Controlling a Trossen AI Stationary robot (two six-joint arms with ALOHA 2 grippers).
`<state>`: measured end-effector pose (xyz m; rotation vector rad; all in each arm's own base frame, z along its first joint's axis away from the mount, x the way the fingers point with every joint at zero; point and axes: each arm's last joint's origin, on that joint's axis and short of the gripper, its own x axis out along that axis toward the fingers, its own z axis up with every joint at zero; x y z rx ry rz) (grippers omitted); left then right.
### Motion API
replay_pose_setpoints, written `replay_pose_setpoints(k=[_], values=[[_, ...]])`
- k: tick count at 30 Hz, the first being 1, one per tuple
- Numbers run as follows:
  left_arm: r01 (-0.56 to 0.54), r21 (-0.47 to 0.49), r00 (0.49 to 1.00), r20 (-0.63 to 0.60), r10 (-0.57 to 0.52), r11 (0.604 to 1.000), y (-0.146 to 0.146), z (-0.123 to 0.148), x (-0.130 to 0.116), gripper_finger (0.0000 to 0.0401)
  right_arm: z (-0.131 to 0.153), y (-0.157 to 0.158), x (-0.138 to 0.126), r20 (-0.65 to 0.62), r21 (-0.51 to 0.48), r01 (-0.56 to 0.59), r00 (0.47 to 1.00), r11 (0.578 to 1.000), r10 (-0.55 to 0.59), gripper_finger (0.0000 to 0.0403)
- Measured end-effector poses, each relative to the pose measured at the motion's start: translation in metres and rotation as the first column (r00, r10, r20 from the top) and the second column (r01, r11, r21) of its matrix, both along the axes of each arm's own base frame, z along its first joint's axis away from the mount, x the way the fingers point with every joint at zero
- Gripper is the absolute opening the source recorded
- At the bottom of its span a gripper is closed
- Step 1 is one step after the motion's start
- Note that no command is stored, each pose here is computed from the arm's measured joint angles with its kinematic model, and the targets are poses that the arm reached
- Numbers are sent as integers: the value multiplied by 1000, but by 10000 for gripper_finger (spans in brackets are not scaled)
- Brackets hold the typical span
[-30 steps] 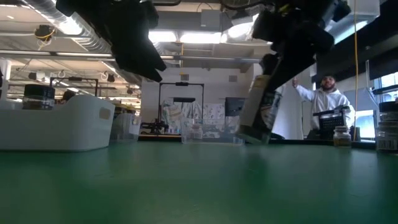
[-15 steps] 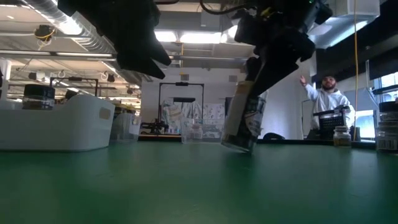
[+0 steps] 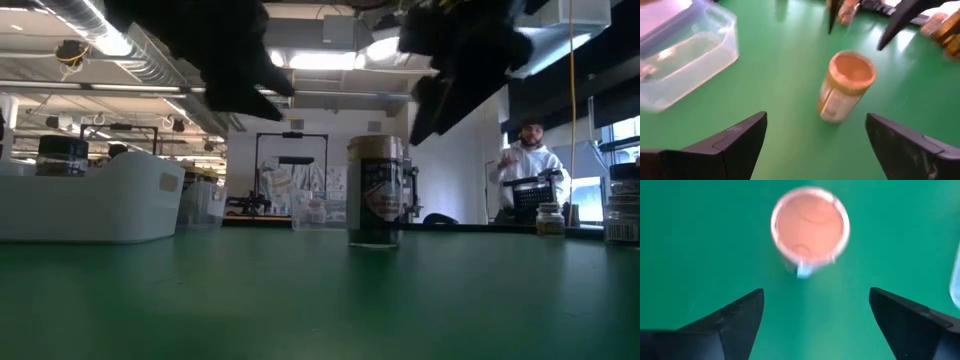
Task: Sort spices by type
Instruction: Put the gold seasoning bottle into the bottom white bin
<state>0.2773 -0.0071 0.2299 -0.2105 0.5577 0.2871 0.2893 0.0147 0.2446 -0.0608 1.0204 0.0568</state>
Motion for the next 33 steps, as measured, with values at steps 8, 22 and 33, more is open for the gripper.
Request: replay_pose_setpoints(k=[8, 22, 33], values=[[127, 99, 981, 137, -140, 987, -4, -19, 37, 335, -7, -4, -39, 49, -44, 87, 995, 995, -85, 360], [166, 127, 981, 79, -177, 978, -9, -28, 96, 335, -78, -7, -66, 96, -23, 198, 976, 980, -195, 360], [188, 106, 982, 1, -189, 976, -10, -47, 111, 335, -97, -10, -79, 79, -46, 290, 955, 956, -286, 360]])
